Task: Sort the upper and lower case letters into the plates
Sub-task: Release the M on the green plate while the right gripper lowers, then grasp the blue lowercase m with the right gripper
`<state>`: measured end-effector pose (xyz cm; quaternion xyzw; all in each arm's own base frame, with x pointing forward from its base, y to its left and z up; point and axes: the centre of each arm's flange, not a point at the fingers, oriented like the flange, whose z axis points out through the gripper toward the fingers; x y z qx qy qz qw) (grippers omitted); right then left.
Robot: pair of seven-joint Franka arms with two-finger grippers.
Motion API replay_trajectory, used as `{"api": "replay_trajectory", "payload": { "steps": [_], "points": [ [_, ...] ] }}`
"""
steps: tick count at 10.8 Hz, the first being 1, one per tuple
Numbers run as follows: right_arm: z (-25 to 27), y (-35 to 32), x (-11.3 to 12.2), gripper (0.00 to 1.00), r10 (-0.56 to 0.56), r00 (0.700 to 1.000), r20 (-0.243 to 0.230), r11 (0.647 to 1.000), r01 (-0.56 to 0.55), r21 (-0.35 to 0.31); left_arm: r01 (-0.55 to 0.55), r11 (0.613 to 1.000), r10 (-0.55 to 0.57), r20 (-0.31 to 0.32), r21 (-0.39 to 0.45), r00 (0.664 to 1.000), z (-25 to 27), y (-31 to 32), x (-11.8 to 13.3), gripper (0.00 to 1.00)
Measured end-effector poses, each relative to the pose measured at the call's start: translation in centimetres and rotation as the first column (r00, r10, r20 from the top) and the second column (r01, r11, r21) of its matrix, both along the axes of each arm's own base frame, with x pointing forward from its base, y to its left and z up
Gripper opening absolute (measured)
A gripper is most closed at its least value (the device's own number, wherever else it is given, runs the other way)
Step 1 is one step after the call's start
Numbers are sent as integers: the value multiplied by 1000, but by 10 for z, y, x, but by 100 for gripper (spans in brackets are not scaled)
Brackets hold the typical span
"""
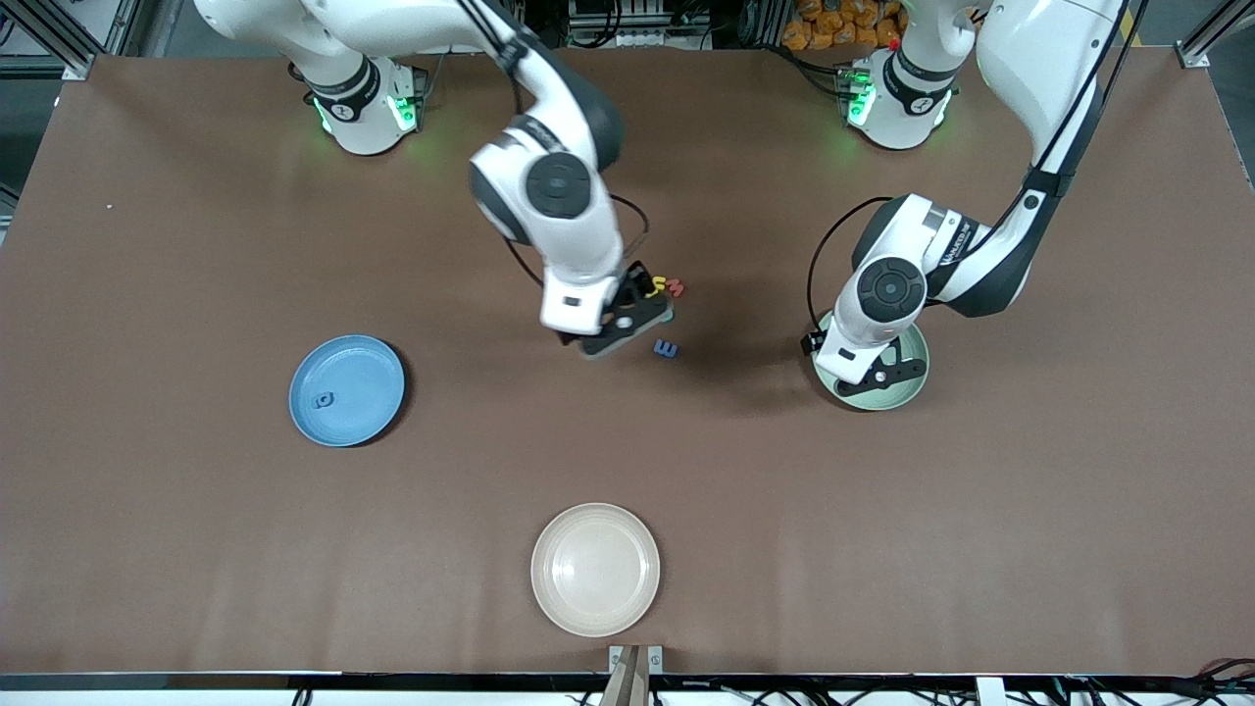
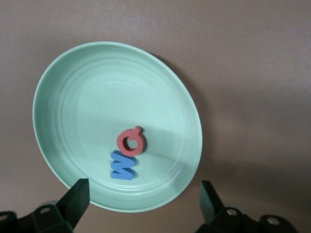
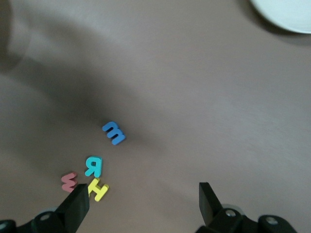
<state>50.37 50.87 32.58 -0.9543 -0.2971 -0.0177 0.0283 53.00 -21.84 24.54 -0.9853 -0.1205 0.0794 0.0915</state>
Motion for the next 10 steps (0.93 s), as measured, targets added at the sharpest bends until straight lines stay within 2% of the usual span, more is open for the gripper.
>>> {"api": "replay_trajectory", "payload": {
  "steps": [2,4,5,6,10],
  "points": [
    [-34,29,-11,100,85,996,23,996,-85,-17,0,1000,0,10,-7,1000,0,-1,1,100],
    [-65,44,-15,82,167,985,50,986,-166,-12,1,1000,-1,14,-11,1000,0,-2,1,100],
    [-75,48,-13,79,215,975,54,977,-214,-13,2,1000,-2,13,-11,1000,0,-2,1,100],
    [-84,51,-11,72,256,965,54,967,-255,-15,3,1000,-3,12,-11,1000,0,-3,1,100],
    [-118,64,-17,72,311,950,37,950,-311,-24,5,1000,-5,14,-13,1000,-1,-4,0,100]
  ]
}}
